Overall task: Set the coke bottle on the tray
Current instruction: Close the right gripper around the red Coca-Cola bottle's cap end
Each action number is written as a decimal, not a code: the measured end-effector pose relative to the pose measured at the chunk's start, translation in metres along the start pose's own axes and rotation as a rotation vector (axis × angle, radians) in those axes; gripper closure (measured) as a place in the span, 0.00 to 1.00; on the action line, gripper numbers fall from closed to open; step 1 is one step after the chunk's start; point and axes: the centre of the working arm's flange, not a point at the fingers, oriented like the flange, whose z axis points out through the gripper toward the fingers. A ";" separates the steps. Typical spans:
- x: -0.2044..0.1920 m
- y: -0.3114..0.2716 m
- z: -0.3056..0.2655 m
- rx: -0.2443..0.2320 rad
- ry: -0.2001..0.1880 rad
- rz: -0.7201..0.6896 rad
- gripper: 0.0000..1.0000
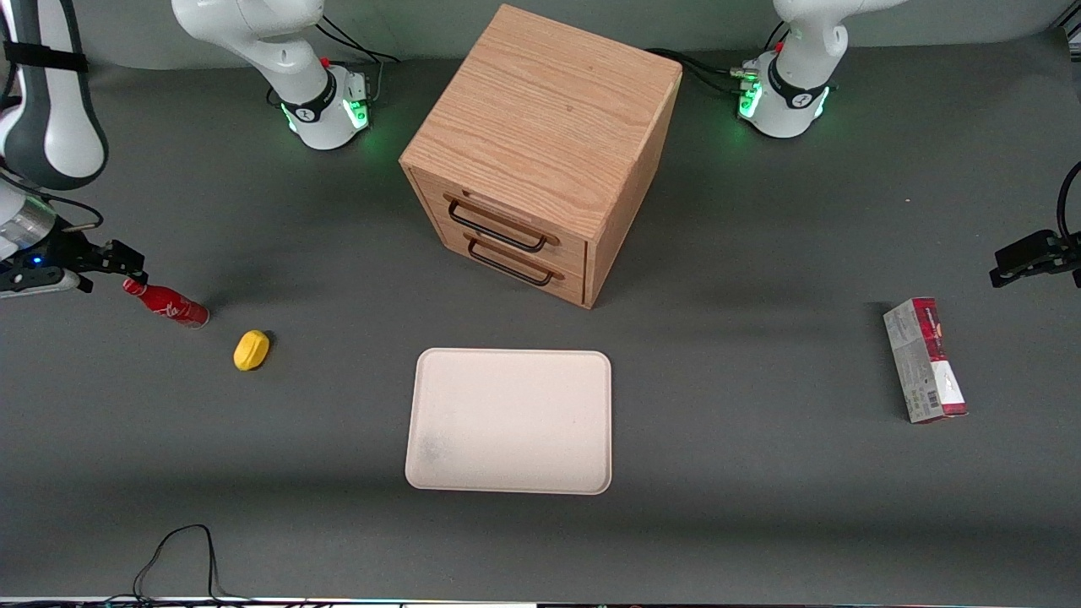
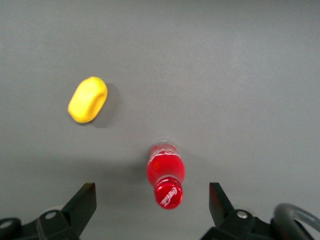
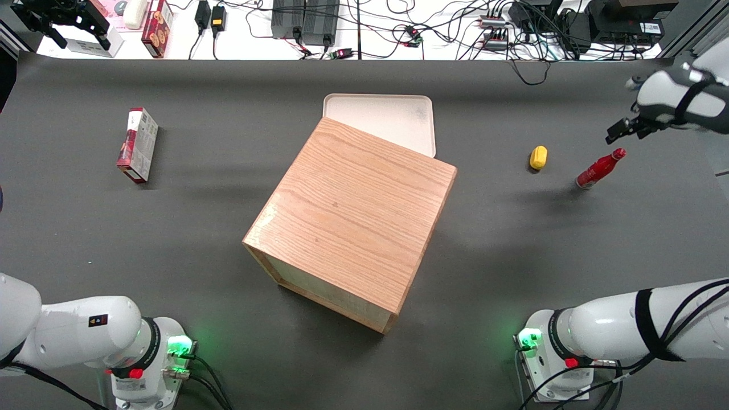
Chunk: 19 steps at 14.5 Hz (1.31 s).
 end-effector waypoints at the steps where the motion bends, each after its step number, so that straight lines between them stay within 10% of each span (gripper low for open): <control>1: -0.006 -0.002 0.009 -0.006 0.010 -0.002 0.00; 15: -0.022 0.008 0.055 0.023 0.002 -0.037 0.04; 19: -0.024 0.009 0.062 0.023 -0.013 -0.045 0.47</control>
